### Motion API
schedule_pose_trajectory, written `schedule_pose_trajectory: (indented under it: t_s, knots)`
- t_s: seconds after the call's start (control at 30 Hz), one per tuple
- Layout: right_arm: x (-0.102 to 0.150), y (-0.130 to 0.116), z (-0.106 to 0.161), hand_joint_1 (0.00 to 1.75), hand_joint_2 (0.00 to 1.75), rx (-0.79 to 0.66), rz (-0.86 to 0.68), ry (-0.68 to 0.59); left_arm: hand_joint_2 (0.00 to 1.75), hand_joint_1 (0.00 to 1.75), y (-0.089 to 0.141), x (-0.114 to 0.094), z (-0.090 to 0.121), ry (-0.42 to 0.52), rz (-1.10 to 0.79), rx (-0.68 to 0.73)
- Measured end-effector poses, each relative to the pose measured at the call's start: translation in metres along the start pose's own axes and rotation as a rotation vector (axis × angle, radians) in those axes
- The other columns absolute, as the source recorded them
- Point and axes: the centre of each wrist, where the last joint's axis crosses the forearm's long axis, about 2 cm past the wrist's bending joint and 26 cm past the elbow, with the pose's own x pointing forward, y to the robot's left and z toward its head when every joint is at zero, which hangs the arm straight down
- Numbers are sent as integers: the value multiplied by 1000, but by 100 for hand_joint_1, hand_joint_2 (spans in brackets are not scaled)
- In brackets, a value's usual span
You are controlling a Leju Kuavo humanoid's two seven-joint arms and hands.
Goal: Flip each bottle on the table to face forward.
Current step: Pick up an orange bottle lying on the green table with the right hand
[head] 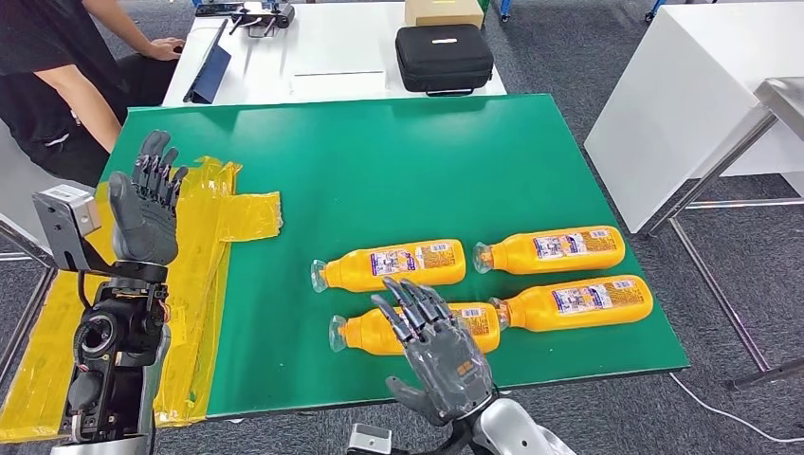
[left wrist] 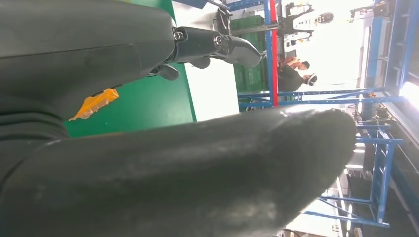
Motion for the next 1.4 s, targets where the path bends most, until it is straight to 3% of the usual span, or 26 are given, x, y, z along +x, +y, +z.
schedule_pose_trajectory:
  t_s: [0.23, 0.43, 0.87, 1.17, 1.4]
  knots:
    - [-11, 5, 4, 0, 175, 76, -63, 31, 0, 0, 3, 1, 0, 0, -13, 6]
    - [-39, 21, 13, 0, 175, 208, 6, 131, 0, 0, 6, 6, 5, -2, -26, 17]
    - [-81, 29, 21, 0, 175, 289, 69, 247, 0, 0, 9, 11, 8, -3, -20, 17]
    - [-137, 22, 32, 0, 175, 345, 41, 301, 0, 0, 10, 7, 4, -8, -5, 15]
    - [-180, 11, 26, 0, 175, 376, 57, 338, 0, 0, 9, 6, 0, -8, 1, 13]
